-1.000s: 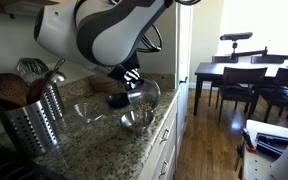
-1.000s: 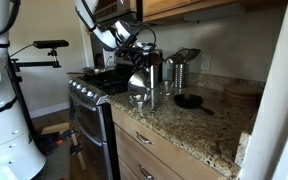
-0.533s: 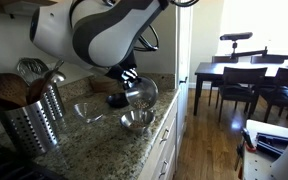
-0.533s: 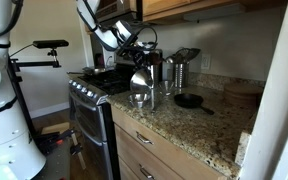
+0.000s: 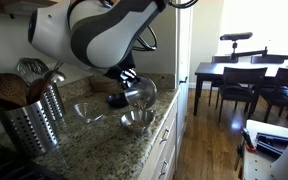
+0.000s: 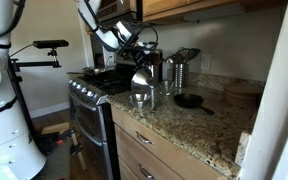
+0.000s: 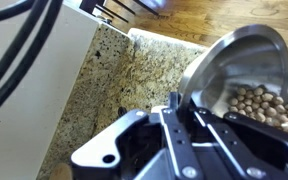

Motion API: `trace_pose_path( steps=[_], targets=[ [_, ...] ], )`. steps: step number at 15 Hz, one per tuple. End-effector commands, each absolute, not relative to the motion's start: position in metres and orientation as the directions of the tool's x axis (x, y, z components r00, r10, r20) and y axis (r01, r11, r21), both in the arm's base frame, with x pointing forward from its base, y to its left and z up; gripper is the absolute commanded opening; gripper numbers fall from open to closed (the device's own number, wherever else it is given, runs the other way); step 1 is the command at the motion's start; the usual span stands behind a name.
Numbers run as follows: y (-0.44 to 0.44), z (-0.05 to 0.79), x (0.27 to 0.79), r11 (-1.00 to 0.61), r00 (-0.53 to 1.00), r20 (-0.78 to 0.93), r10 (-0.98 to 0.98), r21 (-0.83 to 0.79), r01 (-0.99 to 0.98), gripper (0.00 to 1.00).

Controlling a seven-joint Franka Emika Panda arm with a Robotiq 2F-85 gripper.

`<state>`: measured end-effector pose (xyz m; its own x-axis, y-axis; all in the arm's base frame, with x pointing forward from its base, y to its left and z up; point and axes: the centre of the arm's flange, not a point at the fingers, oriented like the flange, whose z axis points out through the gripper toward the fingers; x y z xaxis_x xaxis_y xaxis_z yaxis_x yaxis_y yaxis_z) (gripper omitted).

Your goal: Pour contents from the silver bowl on the right to the silver bowl on the left

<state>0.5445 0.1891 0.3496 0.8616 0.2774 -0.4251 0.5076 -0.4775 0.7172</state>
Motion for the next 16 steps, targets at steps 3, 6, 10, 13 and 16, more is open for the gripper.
trace_pose_path(
  steps=[3, 6, 10, 13, 16],
  targets=[
    [0.199, 0.352, 0.547, -0.430, 0.852, -0.461, 0.249, 0.735, 0.524, 0.08],
    [0.204, 0.350, 0.546, -0.420, 0.846, -0.471, 0.251, 0.734, 0.533, 0.08],
    [0.211, 0.348, 0.545, -0.392, 0.841, -0.482, 0.248, 0.744, 0.542, 0.08],
    [0.215, 0.347, 0.544, -0.377, 0.838, -0.486, 0.249, 0.748, 0.546, 0.08],
    [0.217, 0.345, 0.543, -0.351, 0.840, -0.484, 0.245, 0.763, 0.542, 0.08]
  ],
)
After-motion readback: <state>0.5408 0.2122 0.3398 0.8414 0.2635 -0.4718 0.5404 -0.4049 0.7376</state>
